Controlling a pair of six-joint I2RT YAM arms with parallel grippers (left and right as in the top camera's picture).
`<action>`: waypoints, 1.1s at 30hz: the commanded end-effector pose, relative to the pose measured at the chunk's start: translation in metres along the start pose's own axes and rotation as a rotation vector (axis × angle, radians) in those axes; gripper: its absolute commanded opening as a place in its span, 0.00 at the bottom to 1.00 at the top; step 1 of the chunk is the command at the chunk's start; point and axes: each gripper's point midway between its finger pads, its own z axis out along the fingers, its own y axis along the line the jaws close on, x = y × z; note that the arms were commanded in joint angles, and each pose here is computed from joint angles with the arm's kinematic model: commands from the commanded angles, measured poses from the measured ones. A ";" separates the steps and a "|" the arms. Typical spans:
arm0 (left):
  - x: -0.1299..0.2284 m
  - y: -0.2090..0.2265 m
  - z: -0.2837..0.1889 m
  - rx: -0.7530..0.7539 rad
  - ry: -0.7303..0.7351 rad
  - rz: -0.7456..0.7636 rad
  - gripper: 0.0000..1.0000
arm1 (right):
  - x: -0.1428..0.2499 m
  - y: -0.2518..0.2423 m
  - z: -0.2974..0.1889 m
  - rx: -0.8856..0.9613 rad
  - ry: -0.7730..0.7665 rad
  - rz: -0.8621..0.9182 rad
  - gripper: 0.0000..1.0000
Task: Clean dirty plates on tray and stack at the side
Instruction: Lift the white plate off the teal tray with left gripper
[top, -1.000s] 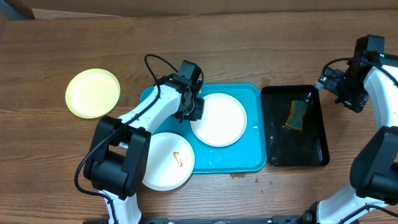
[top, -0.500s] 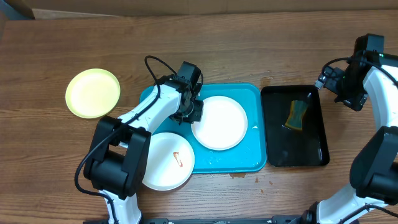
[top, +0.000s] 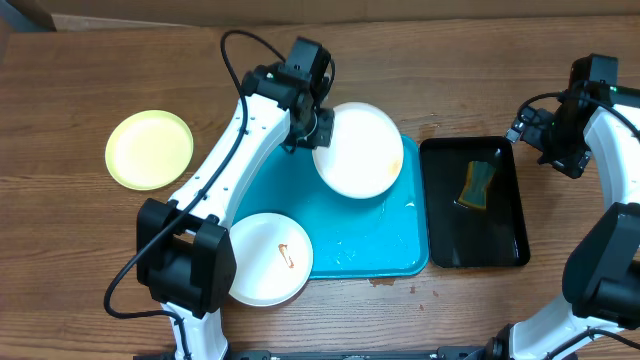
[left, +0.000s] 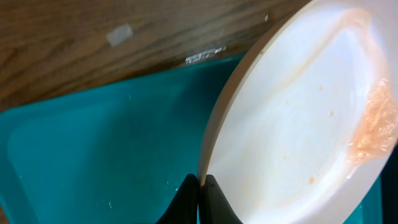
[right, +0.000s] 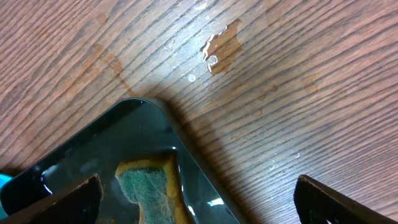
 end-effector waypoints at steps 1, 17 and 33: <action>-0.015 -0.019 -0.015 0.017 -0.066 0.011 0.04 | -0.007 0.005 -0.013 -0.019 -0.040 0.000 1.00; -0.024 -0.136 -0.025 -0.012 -0.320 0.204 0.04 | -0.007 0.005 -0.013 -0.019 -0.040 -0.001 1.00; 0.017 -0.200 -0.087 -0.483 -0.685 0.429 0.04 | -0.007 0.005 -0.013 -0.019 -0.040 -0.001 1.00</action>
